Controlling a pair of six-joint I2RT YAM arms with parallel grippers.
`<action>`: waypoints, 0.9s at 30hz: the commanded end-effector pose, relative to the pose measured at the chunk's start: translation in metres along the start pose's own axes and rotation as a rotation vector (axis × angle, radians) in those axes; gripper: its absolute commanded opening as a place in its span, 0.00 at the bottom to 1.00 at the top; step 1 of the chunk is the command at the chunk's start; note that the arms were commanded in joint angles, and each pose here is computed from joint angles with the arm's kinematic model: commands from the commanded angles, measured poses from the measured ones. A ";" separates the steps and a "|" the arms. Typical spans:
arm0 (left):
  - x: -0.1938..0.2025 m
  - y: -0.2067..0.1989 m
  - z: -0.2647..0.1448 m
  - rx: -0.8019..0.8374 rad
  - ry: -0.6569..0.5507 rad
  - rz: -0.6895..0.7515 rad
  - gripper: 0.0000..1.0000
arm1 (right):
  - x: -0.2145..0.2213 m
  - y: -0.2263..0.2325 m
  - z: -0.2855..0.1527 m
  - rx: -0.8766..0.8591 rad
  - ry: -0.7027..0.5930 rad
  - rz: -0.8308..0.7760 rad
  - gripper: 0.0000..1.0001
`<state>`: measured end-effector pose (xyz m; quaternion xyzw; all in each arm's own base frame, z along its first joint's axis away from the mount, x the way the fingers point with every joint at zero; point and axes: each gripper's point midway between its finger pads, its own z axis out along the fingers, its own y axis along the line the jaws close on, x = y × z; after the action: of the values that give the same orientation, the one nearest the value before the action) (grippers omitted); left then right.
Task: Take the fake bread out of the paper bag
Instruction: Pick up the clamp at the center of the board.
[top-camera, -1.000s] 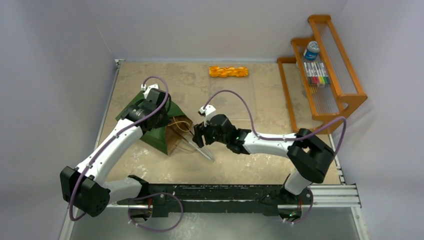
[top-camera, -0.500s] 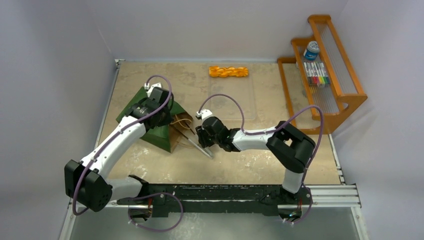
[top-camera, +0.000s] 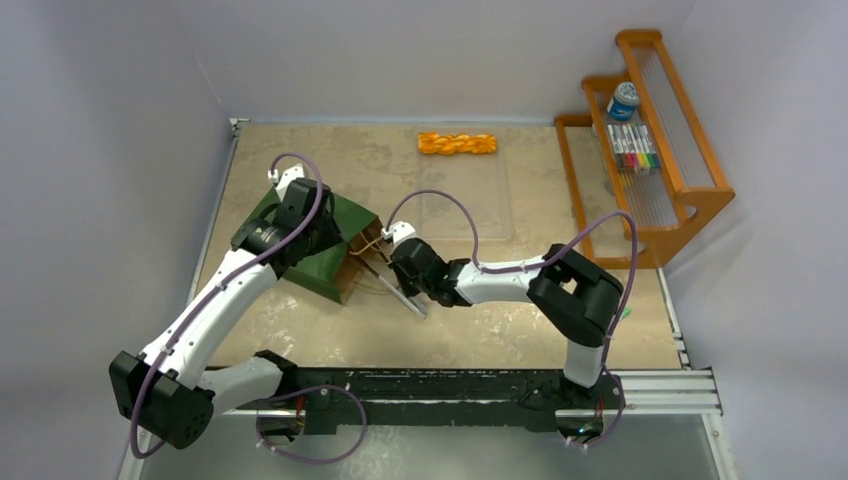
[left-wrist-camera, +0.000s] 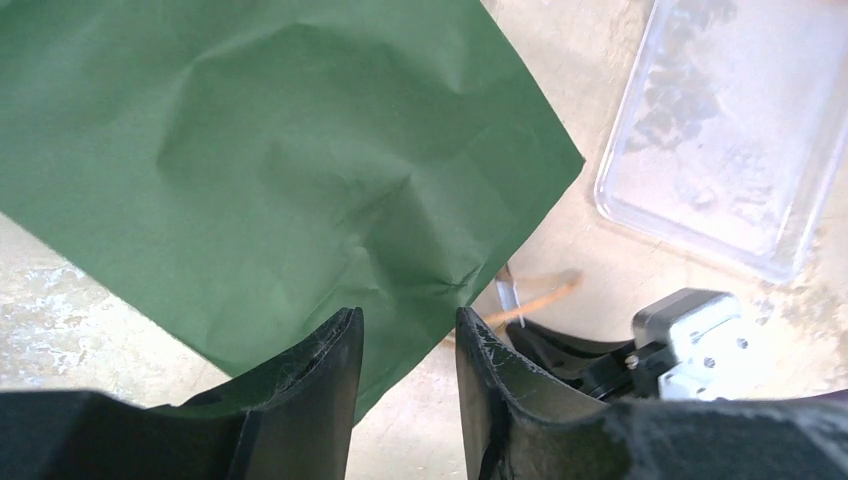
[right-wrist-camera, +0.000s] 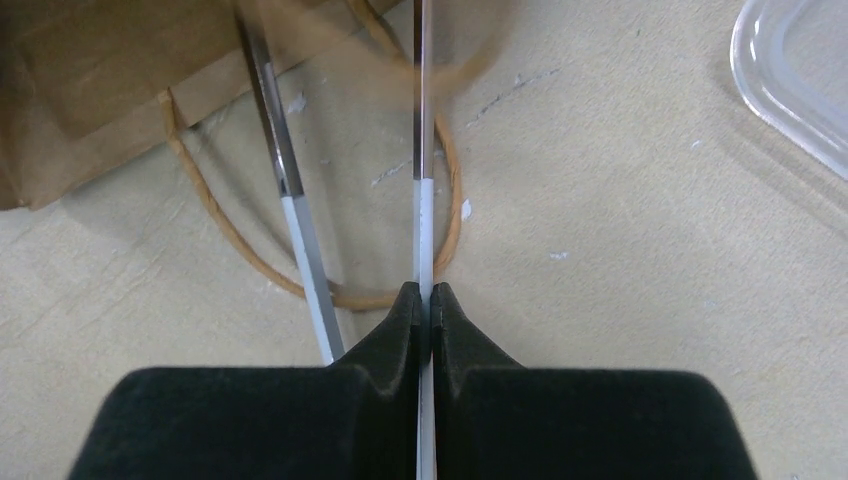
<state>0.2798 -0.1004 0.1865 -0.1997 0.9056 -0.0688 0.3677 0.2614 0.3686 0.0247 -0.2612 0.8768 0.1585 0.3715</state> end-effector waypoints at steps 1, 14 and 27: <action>-0.036 -0.012 -0.022 0.048 -0.130 -0.118 0.39 | -0.007 0.001 -0.021 0.045 0.005 -0.032 0.00; -0.079 -0.030 -0.053 0.116 -0.248 -0.205 0.40 | 0.003 -0.005 -0.080 0.100 0.044 -0.034 0.00; -0.076 -0.058 -0.038 0.198 -0.218 -0.174 0.40 | 0.047 -0.036 -0.134 0.226 0.137 0.114 0.00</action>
<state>0.3089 -0.1077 0.2596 -0.2605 0.8417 -0.1322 0.4540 0.1822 0.2801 0.0637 -0.2368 0.9154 0.0744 0.3169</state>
